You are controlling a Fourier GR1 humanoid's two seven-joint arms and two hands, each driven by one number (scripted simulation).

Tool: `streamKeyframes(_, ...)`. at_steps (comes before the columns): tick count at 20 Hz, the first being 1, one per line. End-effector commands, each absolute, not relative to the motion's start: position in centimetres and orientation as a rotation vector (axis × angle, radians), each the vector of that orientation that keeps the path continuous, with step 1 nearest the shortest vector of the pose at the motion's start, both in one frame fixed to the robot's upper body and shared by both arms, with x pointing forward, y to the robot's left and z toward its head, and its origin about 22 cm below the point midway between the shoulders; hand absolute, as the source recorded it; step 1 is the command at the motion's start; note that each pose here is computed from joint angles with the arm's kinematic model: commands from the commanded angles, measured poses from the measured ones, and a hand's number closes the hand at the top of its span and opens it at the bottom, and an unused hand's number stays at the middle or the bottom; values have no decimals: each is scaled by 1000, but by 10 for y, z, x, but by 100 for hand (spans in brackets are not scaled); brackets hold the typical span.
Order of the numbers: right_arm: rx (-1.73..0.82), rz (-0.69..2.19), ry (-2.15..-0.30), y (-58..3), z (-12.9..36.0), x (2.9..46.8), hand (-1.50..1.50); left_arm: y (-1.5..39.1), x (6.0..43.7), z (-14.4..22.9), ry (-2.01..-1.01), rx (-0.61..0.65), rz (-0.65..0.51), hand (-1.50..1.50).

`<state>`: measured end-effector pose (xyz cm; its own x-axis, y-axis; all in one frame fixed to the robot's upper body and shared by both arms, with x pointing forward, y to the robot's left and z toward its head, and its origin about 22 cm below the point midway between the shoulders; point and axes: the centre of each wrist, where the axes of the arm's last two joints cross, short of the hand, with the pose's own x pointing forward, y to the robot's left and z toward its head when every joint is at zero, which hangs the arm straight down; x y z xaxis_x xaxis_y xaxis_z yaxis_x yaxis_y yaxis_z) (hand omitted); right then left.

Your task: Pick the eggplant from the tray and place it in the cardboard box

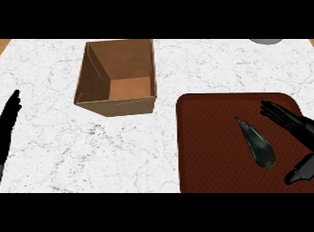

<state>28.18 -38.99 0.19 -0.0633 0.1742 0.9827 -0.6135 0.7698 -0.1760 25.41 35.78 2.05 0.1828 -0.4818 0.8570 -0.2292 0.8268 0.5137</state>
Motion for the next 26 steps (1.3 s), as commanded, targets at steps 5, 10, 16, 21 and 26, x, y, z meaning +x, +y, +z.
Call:
streamKeyframes(5, 287, 1059, -1504, -419, 46, 312, -150, 355, 265, 19, -1384, 627, -226, 0)
streamKeyframes(10, 254, 1299, -1368, -412, 74, 335, -150, 350, 267, 24, -1399, 611, -248, 0)
streamKeyframes(16, 211, 1588, -1175, -374, 78, 359, -150, 342, 271, 18, -1401, 603, -268, 0)
streamKeyframes(21, 269, 1665, -1079, -343, 58, 370, -150, 352, 277, 23, -1386, 613, -221, 0)
streamKeyframes(26, 218, 1720, -1066, -347, 70, 390, -150, 354, 269, 13, -1373, 603, -240, 0)
